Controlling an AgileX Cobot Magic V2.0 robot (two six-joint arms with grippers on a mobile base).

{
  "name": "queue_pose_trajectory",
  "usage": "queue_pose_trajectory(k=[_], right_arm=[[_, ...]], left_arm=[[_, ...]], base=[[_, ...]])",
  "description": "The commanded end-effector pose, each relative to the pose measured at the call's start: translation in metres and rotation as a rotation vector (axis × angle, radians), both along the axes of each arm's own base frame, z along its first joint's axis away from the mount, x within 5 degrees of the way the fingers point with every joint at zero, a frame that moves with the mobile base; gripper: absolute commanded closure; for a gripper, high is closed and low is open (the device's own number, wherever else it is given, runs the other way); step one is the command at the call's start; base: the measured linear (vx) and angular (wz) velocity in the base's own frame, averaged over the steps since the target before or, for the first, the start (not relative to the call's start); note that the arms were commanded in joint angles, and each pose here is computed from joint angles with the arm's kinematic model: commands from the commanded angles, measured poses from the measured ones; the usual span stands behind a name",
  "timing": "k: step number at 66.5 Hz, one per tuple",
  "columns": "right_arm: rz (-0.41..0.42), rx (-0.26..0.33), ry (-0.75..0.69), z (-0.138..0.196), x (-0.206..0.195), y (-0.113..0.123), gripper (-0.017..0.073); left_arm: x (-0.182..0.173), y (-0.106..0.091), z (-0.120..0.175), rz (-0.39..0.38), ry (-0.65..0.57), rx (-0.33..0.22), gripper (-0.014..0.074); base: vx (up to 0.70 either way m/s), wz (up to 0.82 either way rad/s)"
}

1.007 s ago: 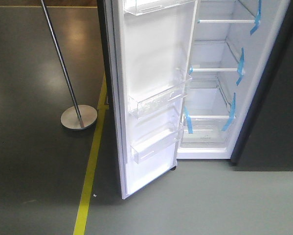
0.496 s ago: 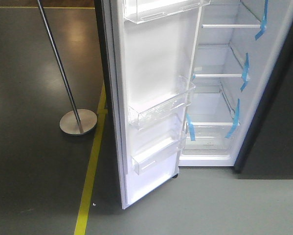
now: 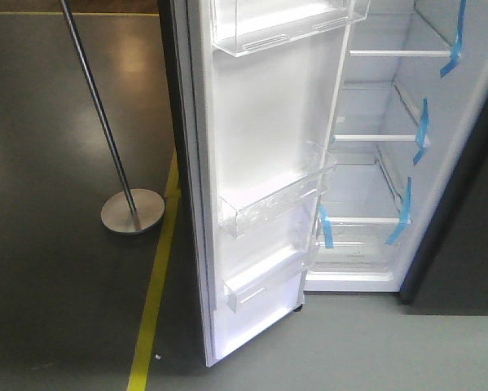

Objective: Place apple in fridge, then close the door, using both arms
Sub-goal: 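Approach the open refrigerator shelves with the apple in the right gripper, then raise the held apple toward the upper clear door bin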

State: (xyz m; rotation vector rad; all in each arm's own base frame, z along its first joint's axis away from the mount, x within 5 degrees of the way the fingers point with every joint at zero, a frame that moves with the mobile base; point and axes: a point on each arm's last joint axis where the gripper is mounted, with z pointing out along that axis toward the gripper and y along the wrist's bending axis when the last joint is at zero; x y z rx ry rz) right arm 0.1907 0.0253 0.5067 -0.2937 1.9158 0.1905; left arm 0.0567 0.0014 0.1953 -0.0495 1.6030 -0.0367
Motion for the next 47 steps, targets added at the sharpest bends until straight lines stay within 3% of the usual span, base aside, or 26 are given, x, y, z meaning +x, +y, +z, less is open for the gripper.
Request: queue_pose_trajectory(k=[1,47], right_arm=[[-0.014,0.022,-0.123,0.0186,-0.0078,-0.001,0.041],[-0.014,0.022,-0.123,0.0186,-0.0078,-0.001,0.041]], left_arm=[[0.0002,-0.0015,0.0008,-0.016,-0.053,-0.002,0.0601],[0.0002,-0.0015,0.0008,-0.016,-0.053,-0.002,0.0601]], base=[[0.12,0.01],[0.11,-0.01]])
